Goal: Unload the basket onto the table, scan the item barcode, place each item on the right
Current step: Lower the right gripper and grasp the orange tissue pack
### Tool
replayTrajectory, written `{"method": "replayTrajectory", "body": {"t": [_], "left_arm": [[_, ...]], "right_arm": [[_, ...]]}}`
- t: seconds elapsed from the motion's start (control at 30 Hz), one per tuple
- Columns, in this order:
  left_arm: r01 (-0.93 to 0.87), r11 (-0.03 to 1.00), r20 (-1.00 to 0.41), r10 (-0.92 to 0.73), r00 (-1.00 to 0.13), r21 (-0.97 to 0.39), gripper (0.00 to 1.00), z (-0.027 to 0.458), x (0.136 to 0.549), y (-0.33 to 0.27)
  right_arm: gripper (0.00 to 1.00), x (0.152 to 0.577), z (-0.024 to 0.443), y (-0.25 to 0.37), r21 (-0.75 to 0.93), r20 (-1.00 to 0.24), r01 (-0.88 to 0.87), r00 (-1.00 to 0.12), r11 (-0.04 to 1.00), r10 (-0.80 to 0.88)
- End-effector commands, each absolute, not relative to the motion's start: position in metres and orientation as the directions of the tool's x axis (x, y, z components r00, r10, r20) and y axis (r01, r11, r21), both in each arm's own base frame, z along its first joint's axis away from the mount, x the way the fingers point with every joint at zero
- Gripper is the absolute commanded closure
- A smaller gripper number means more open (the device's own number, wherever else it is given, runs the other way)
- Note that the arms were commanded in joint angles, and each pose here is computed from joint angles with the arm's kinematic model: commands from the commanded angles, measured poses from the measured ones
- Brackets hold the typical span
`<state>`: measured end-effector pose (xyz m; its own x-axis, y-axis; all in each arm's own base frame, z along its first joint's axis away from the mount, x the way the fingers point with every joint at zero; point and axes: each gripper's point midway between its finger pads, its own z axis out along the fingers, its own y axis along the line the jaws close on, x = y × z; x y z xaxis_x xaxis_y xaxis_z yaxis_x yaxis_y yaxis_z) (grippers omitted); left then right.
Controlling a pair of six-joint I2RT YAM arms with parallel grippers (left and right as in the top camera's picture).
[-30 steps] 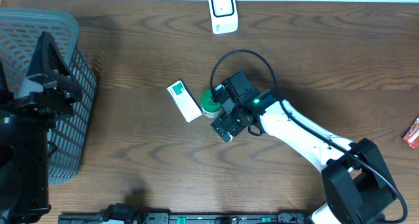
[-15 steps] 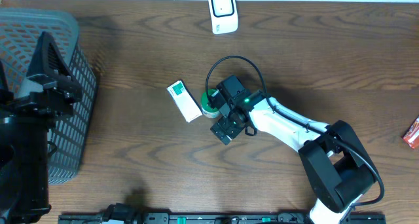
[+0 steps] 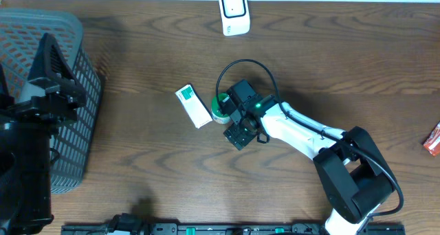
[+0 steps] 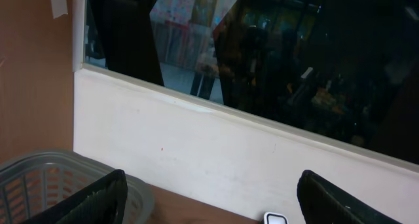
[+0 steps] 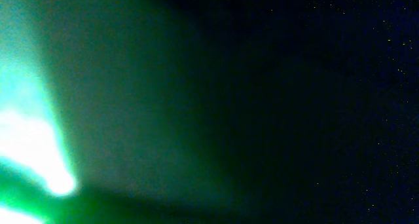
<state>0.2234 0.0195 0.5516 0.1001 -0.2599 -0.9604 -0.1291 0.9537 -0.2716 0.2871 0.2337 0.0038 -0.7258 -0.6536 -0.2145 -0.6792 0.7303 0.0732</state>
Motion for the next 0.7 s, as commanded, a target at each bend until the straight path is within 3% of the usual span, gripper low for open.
{"method": "replayTrajectory", "body": {"t": [0.0,0.23,0.33,0.47,0.67], "left_arm": [[-0.134,0.949,-0.956,-0.272,0.110,-0.285,0.17,0.553,0.222,0.021],[-0.134,0.949,-0.956,-0.272,0.110,-0.285,0.17,0.553,0.222,0.021],[-0.134,0.949,-0.956,-0.272,0.110,-0.285,0.17,0.553,0.222,0.021],[-0.134,0.949,-0.956,-0.272,0.110,-0.285,0.17,0.553,0.222,0.021],[-0.134,0.949,-0.956,-0.272,0.110,-0.285,0.17,0.553,0.222,0.021]], "right_arm": [[0.27,0.283,0.002,0.231,0.083,-0.169,-0.589,-0.804,0.804,-0.571],[0.35,0.285,0.032,0.232,0.100,-0.102,-0.449,-0.892,0.888,-0.440],[0.42,0.286,0.050,0.233,0.102,-0.076,-0.386,-0.922,0.917,-0.379],[0.43,0.286,0.072,0.233,0.099,-0.050,-0.346,-0.938,0.933,-0.343],[0.34,0.286,0.091,0.229,0.093,-0.026,-0.307,-0.952,0.947,-0.306]]}}
